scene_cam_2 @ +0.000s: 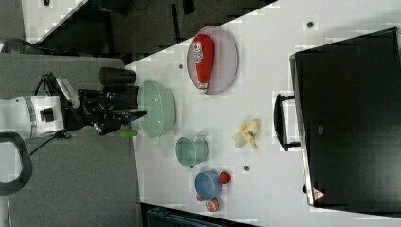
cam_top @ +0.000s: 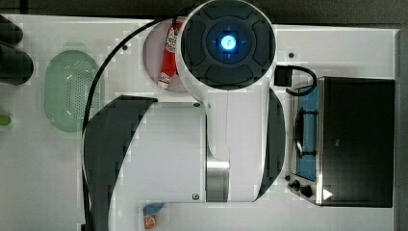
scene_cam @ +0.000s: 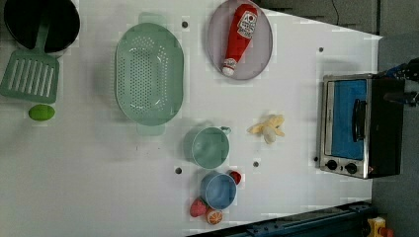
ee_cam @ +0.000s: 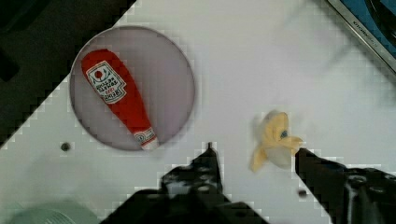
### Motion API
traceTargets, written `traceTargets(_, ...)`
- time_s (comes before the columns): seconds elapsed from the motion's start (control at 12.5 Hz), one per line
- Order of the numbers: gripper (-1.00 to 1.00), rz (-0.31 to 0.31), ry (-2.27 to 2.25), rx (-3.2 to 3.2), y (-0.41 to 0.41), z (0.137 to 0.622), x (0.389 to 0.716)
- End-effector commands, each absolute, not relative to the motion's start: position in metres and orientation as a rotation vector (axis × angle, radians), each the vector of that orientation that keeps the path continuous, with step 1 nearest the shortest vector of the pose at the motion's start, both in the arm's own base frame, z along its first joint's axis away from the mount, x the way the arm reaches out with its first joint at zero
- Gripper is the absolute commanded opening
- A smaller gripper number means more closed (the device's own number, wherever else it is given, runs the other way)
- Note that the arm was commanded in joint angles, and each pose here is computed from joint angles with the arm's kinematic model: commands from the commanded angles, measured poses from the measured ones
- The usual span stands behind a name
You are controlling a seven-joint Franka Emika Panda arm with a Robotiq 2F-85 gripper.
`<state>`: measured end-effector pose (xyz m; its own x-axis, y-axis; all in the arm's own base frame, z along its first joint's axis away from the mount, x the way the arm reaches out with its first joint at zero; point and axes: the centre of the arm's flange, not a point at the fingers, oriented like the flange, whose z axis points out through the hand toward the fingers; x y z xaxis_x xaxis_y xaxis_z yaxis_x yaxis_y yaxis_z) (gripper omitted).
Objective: Pick banana from table and place on oven.
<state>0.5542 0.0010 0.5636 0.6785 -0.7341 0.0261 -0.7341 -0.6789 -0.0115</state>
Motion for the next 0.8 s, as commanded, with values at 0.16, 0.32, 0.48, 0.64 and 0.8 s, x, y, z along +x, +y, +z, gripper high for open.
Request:
traceTargets(0.16,0.81,-0.006,1.368,-2.796,-0.021,0.637,0.365)
traceTargets(0.32,1.00,-0.003,1.367,-2.797,-0.020,0.636,0.365)
traceTargets(0.48,1.00,0.021,1.370,-2.804,-0.020,0.628,0.369)
traceTargets(0.64,1.00,0.070,1.377,-2.817,-0.020,0.607,0.382)
traceTargets(0.8,1.00,0.093,1.379,-2.826,-0.019,0.575,0.405)
